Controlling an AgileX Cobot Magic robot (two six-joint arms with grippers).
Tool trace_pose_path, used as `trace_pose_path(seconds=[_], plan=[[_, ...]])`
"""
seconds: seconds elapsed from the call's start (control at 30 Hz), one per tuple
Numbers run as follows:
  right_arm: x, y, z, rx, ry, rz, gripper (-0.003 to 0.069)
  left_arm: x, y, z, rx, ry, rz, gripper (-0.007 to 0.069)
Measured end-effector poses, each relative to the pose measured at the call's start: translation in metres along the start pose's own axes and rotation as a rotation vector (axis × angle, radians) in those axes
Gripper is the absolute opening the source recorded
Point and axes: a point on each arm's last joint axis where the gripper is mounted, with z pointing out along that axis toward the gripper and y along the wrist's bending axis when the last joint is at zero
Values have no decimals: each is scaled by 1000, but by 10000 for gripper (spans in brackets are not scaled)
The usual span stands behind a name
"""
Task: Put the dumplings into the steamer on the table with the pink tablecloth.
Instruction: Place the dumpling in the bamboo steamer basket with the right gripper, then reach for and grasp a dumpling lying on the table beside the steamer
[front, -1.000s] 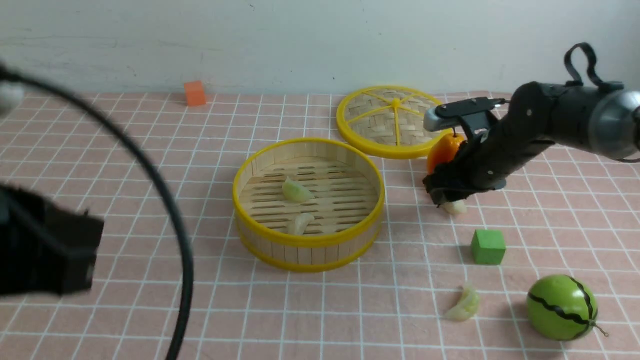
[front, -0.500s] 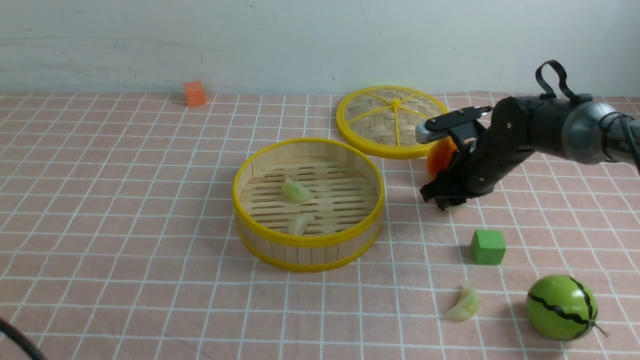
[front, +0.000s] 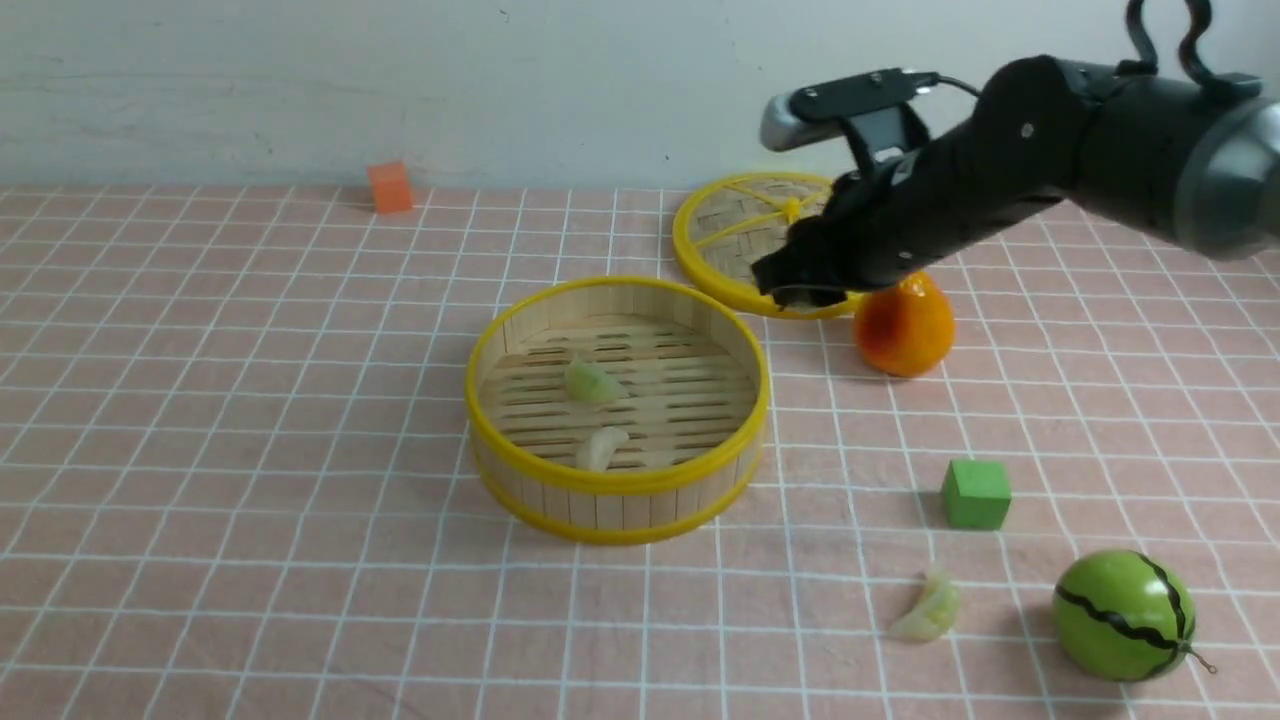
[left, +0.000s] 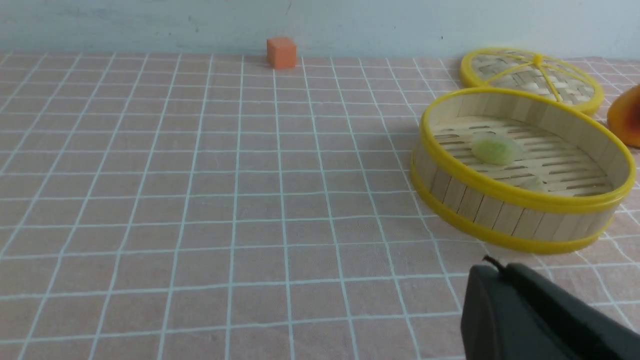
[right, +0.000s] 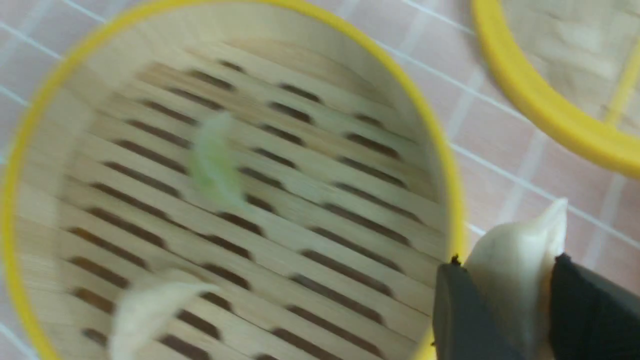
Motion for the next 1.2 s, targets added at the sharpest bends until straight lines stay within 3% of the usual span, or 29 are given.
trace_pose_path(seconds=[0.17, 0.47, 0.67, 0.8, 0.97, 1.03, 1.1, 1.2], plan=[[15, 26, 47, -36, -38, -9, 227, 0, 0, 0, 0, -5, 4, -14], [43, 14, 99, 23, -65, 3, 230, 0, 0, 0, 0, -6, 6, -14], [38, 16, 93, 19, -75, 1, 424, 0, 0, 0, 0, -7, 6, -14], [22, 24, 56, -28, -21, -31, 503, 0, 0, 0, 0, -7, 6, -14], [-9, 27, -30, -32, 3, -115, 503, 0, 0, 0, 0, -7, -1, -14], [-14, 20, -80, -8, 76, -56, 479, 0, 0, 0, 1, -8, 0, -14], [-8, 14, -92, 5, 145, 3, 465, 0, 0, 0, 2, -10, 0, -14], [39, -2, -91, 64, 414, 116, 417, -2, -1, 0, 13, -28, 4, -14]])
